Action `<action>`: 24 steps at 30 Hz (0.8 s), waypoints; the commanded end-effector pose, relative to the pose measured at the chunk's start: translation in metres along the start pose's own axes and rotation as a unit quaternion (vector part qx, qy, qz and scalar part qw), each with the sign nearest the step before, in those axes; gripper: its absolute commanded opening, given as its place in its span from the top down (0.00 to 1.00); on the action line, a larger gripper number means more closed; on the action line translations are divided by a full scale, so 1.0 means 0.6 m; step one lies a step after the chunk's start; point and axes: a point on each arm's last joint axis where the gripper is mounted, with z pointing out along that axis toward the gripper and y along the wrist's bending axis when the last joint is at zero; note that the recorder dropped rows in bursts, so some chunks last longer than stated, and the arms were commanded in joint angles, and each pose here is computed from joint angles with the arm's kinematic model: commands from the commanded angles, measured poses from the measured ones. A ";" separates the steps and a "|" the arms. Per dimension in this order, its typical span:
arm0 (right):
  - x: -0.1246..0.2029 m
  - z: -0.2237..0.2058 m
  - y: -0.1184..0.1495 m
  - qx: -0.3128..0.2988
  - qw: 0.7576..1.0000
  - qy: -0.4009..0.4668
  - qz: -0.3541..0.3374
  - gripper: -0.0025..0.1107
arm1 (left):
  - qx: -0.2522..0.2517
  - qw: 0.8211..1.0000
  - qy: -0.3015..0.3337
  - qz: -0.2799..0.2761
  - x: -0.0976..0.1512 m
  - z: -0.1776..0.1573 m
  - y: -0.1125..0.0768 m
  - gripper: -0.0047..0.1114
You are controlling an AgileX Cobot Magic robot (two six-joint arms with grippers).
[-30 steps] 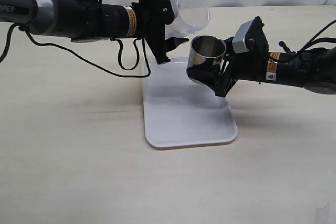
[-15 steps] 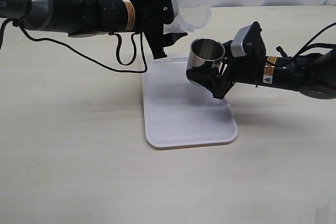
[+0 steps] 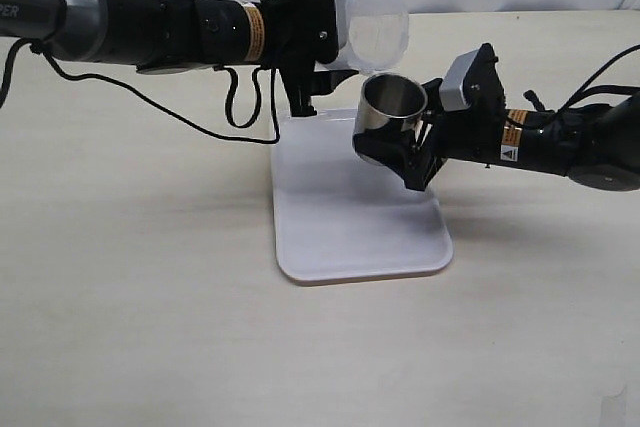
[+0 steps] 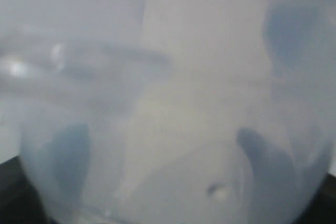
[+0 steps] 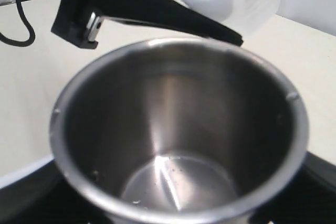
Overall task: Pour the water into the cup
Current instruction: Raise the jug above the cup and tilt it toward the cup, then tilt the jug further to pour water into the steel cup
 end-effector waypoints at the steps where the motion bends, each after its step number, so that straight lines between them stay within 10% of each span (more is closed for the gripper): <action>1: -0.008 0.000 0.000 -0.005 1.000 -0.015 -0.008 0.94 | -0.013 1.000 -0.013 0.016 -0.018 -0.004 0.012 0.96; 24: 0.001 0.004 0.004 -0.029 0.999 -0.003 -0.033 0.94 | -0.009 0.992 0.013 0.127 -0.010 -0.004 0.012 0.96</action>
